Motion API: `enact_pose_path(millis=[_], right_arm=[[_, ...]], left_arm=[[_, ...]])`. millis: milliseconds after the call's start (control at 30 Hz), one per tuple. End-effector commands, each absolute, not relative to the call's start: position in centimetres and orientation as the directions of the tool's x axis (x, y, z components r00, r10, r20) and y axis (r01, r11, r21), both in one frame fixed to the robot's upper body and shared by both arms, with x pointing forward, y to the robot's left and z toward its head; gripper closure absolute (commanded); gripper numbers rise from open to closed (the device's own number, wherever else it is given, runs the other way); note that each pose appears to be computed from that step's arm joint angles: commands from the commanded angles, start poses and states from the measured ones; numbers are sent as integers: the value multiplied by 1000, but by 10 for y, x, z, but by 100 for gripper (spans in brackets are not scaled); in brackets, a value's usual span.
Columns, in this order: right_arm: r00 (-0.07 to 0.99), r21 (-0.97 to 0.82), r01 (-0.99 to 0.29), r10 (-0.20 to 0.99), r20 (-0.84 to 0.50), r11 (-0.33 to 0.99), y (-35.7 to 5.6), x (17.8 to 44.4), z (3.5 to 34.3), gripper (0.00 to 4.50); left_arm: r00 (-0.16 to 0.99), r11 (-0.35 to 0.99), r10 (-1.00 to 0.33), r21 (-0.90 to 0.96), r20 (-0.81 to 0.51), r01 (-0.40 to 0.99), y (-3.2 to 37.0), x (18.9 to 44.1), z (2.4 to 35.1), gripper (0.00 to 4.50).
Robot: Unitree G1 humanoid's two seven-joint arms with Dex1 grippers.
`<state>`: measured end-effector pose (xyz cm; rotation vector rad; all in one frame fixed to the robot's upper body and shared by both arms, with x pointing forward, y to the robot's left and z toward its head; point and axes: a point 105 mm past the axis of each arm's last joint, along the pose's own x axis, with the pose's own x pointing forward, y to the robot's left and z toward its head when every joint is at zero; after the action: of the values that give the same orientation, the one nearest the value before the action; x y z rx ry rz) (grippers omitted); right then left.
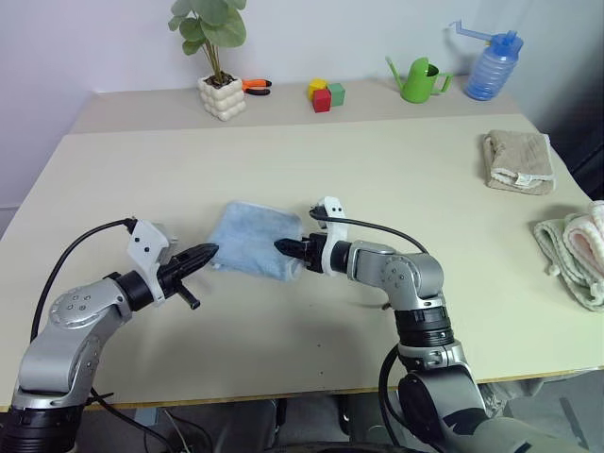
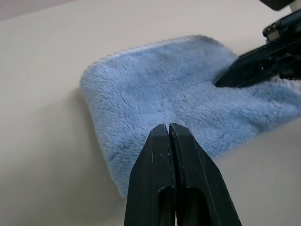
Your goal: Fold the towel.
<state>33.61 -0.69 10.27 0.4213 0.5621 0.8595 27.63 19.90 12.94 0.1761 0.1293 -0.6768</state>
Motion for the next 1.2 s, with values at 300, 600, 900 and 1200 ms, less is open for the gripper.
enact_pose_path(millis=[300, 600, 900, 1200], right_arm=[[816, 479, -504, 578, -11, 719, -86, 366, 179, 440], [998, 599, 0, -39, 53, 801, -255, 359, 202, 440], [945, 666, 320, -280, -170, 674, -305, 318, 154, 440], [913, 573, 392, -382, -145, 720, -328, 303, 170, 45]], left_arm=[[737, 724, -671, 140, -85, 676, 162, 293, 145, 450], [683, 671, -725, 136, -84, 729, 146, 311, 134, 450], [638, 627, -767, 135, -70, 768, 128, 324, 132, 450], [624, 612, -778, 135, -74, 779, 125, 327, 129, 450]])
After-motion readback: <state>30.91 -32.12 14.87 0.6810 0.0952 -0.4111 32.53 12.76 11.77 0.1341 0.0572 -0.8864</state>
